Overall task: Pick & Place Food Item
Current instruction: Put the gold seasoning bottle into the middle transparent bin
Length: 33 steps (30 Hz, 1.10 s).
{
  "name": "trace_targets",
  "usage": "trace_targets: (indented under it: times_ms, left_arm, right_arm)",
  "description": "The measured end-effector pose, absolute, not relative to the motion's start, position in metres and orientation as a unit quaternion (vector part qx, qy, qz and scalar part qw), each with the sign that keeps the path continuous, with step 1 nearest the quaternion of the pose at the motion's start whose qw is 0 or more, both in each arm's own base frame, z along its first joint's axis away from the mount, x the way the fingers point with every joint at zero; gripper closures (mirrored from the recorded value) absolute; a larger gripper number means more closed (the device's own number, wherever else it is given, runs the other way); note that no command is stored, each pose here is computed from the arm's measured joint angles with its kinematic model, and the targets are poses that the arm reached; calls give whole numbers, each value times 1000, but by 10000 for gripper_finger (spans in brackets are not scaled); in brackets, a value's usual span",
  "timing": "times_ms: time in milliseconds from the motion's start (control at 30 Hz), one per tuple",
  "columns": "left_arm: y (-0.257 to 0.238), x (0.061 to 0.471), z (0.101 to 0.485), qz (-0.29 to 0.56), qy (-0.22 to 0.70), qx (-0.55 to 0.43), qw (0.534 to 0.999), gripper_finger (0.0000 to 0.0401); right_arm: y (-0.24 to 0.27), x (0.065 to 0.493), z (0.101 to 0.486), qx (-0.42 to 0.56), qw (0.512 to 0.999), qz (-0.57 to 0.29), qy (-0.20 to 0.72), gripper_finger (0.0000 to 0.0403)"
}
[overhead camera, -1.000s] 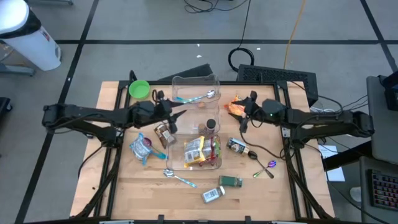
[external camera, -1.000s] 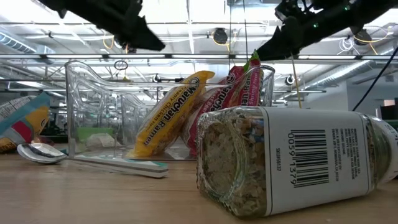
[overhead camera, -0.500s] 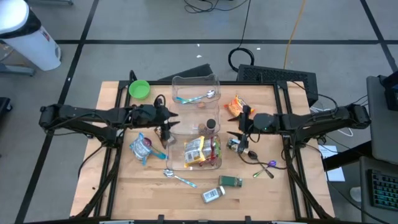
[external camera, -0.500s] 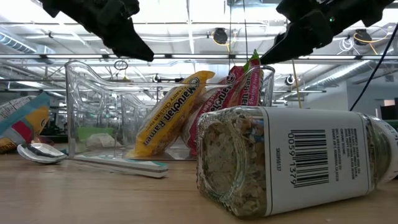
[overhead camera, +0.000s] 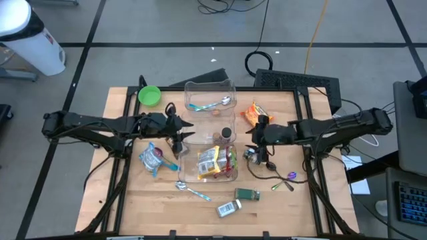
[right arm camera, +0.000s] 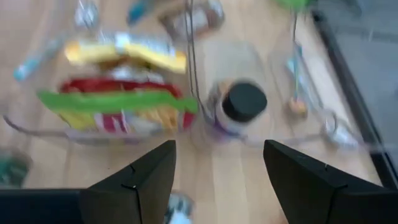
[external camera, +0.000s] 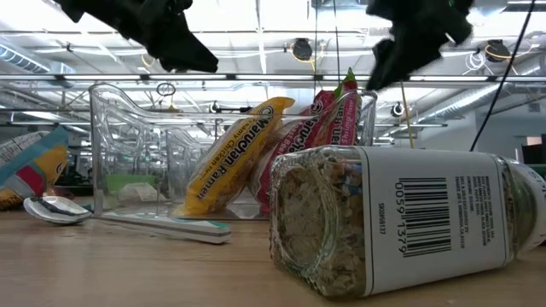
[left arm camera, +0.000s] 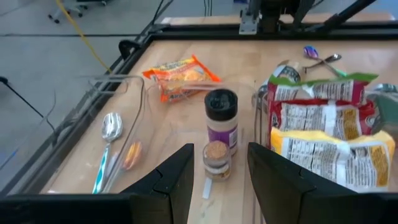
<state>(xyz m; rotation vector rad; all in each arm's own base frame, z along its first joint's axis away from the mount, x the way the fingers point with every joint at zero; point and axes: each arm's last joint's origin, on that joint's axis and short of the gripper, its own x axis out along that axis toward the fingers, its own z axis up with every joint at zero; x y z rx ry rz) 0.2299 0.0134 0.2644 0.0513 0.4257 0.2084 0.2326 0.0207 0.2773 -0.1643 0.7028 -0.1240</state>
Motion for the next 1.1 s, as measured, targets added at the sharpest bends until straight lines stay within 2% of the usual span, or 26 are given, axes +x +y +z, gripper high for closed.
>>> trace_targets:
  times_ms: [167, 267, 400, 533, 967, 1100]
  left_arm:
    - [13, 231, 267, 104, 195, 25, 975, 242]
    - [13, 232, 269, 104, 187, 24, 977, 242]
    - [13, 232, 270, 104, 179, 23, 978, 242]
    - [12, 233, 270, 86, 179, 19, 980, 242]
    - [12, 233, 272, 77, 171, 32, 982, 242]
    - [12, 233, 272, 75, 173, 47, 981, 242]
  right_arm:
    - [23, 239, 253, -107, 882, -49, 457, 165]
    - [24, 238, 245, -125, 862, -39, 489, 165]
    - [26, 239, 245, -74, 870, -43, 485, 165]
    - [31, 237, 246, -16, 872, 4, 490, 165]
    - [33, 241, 246, -14, 885, 5, 466, 166]
    - [30, 241, 245, -33, 883, -32, 466, 193]
